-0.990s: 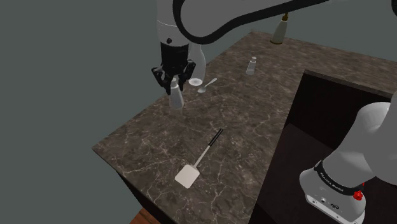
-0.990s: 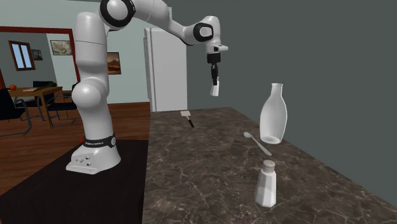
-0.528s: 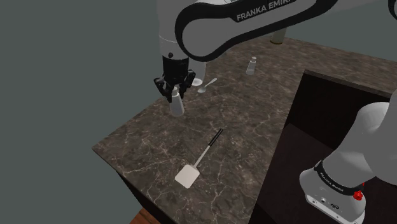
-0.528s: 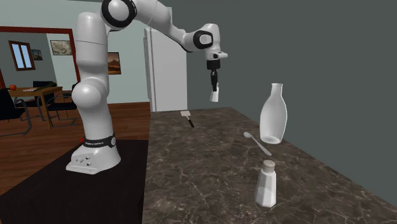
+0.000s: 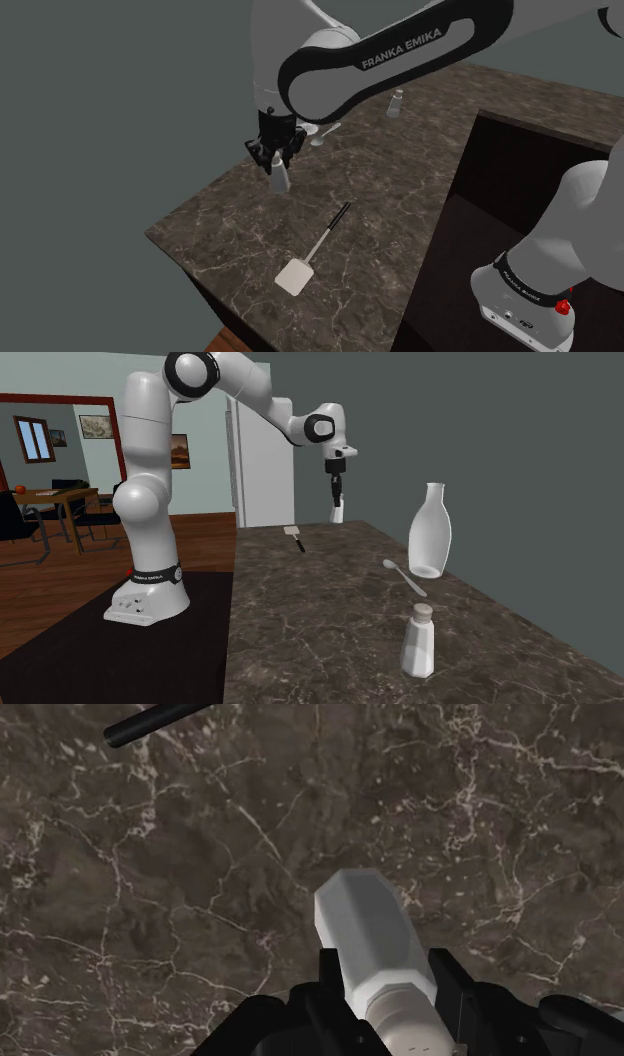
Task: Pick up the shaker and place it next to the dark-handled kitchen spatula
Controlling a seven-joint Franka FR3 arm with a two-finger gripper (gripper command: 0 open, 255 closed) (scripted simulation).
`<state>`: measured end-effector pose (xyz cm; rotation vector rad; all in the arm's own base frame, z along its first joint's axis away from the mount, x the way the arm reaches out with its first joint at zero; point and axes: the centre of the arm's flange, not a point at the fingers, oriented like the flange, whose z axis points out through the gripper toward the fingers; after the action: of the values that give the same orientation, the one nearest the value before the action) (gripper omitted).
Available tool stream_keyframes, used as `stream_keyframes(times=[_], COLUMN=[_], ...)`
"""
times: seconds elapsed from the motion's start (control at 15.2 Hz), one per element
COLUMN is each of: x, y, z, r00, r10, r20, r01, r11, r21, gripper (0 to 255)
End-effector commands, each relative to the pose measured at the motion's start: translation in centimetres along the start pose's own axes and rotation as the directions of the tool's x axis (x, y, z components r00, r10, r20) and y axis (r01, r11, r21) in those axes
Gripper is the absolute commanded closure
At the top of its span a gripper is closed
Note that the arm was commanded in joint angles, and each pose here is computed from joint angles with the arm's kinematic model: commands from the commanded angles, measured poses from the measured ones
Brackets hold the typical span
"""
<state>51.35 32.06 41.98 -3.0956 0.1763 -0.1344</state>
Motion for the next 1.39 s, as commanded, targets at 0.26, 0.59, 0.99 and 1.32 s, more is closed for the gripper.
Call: stream_keyframes(times=[0.26,0.59,0.99,1.32], x=[-0.2,-0.4,-0.4,-0.4], y=[0.1,0.2,0.2,0.2], z=[3.3,6.0,6.0,6.0], r00=[1.000,1.000,1.000,1.000], r10=[0.000,0.000,0.000,0.000], r20=[-0.001,-0.001,-0.001,-0.001], r01=[0.000,0.000,0.000,0.000], r11=[1.000,1.000,1.000,1.000], r21=[0.000,0.000,0.000,0.000], gripper=[255,255,255,0])
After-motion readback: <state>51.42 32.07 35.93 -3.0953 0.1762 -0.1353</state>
